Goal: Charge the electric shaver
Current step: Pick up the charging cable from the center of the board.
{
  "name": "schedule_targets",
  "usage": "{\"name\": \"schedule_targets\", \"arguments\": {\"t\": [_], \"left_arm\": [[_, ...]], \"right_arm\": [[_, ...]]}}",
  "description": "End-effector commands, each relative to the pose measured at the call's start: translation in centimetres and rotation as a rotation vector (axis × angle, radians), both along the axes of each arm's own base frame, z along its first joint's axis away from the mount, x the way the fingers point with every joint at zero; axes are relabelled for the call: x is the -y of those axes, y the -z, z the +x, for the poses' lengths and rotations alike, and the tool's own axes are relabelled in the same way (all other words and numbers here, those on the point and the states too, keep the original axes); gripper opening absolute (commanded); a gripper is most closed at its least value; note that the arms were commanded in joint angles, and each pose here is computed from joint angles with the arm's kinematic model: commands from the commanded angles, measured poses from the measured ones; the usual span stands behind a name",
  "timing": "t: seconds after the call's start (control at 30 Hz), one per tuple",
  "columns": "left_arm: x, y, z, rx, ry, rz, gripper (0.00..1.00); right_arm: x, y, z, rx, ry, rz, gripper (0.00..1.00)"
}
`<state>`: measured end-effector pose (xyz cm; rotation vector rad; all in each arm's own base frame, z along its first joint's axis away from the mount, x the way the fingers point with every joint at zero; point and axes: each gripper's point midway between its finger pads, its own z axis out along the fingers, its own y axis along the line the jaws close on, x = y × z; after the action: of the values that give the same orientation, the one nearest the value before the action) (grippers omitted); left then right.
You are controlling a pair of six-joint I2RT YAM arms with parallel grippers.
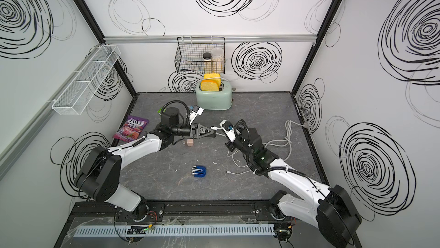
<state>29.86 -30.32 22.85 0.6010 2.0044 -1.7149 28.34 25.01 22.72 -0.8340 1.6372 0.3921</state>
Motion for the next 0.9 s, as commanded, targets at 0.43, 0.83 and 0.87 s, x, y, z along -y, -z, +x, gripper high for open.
{"name": "schedule_targets", "arguments": {"t": [0.43,0.83,0.87], "left_arm": [[0.5,-1.9,-0.1,0.059,0.023,-0.049,0.45],[0.4,-2.0,0.2,0.054,0.024,-0.052,0.33],[0.4,-2.1,0.2,0.055,0.024,-0.053,0.31]], "right_arm": [[-0.9,-0.8,-0.7,0.039,-0.035,0.023,0.00],[-1.3,0.6,-0.7,0.035,-0.046,-0.049,0.00],[-1.3,0.6,-0.6,0.034,-0.044,-0.050,0.00]]}}
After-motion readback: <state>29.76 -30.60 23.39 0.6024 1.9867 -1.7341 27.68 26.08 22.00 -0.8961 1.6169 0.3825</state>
